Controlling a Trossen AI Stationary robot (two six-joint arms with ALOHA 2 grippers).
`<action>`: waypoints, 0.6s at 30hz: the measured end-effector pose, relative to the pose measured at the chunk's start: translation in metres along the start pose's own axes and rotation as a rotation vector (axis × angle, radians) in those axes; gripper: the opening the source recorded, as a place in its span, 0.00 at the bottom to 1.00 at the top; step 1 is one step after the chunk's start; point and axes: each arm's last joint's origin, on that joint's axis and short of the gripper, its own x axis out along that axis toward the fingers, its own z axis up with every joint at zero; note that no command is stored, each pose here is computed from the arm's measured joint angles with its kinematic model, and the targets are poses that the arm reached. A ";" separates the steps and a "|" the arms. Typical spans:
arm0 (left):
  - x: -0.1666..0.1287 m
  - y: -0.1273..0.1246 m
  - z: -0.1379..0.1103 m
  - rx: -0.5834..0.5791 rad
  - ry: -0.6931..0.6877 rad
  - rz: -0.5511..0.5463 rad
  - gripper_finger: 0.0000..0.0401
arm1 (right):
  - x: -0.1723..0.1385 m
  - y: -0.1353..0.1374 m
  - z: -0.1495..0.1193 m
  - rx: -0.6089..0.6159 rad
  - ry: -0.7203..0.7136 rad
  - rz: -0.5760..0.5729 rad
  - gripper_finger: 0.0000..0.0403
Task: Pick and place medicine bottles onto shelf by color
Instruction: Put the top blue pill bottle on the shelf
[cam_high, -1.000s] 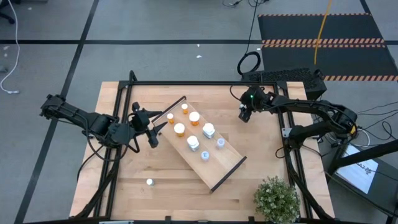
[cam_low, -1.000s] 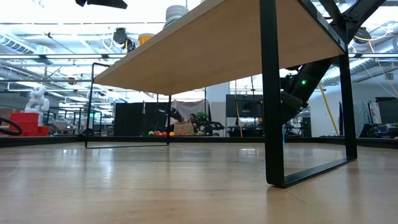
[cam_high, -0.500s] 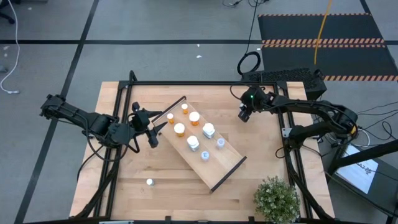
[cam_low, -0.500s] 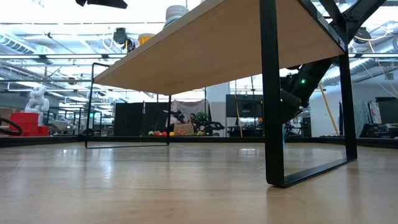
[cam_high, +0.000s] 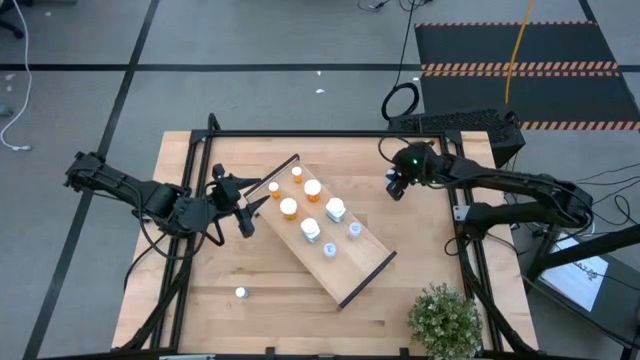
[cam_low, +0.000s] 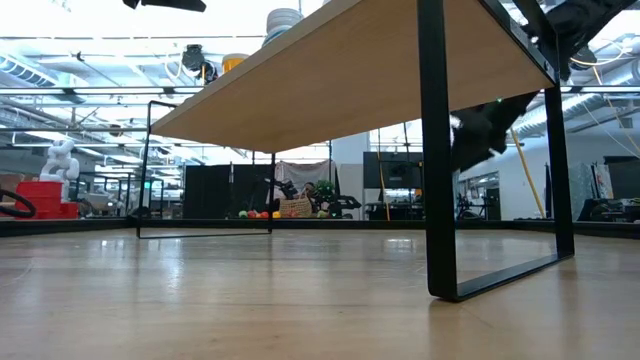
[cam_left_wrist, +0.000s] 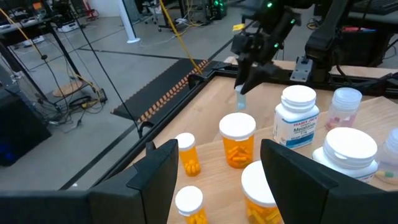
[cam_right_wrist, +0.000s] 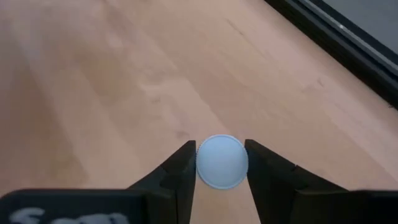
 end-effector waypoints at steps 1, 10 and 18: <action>0.000 0.000 0.000 0.000 0.000 0.000 0.57 | -0.004 0.003 0.000 0.004 -0.006 0.010 0.30; 0.000 0.000 0.000 -0.005 -0.001 0.000 0.57 | -0.040 0.024 -0.006 0.031 -0.065 0.115 0.30; 0.000 -0.001 0.001 -0.019 0.000 -0.034 0.57 | -0.075 0.039 0.009 0.030 -0.001 0.165 0.30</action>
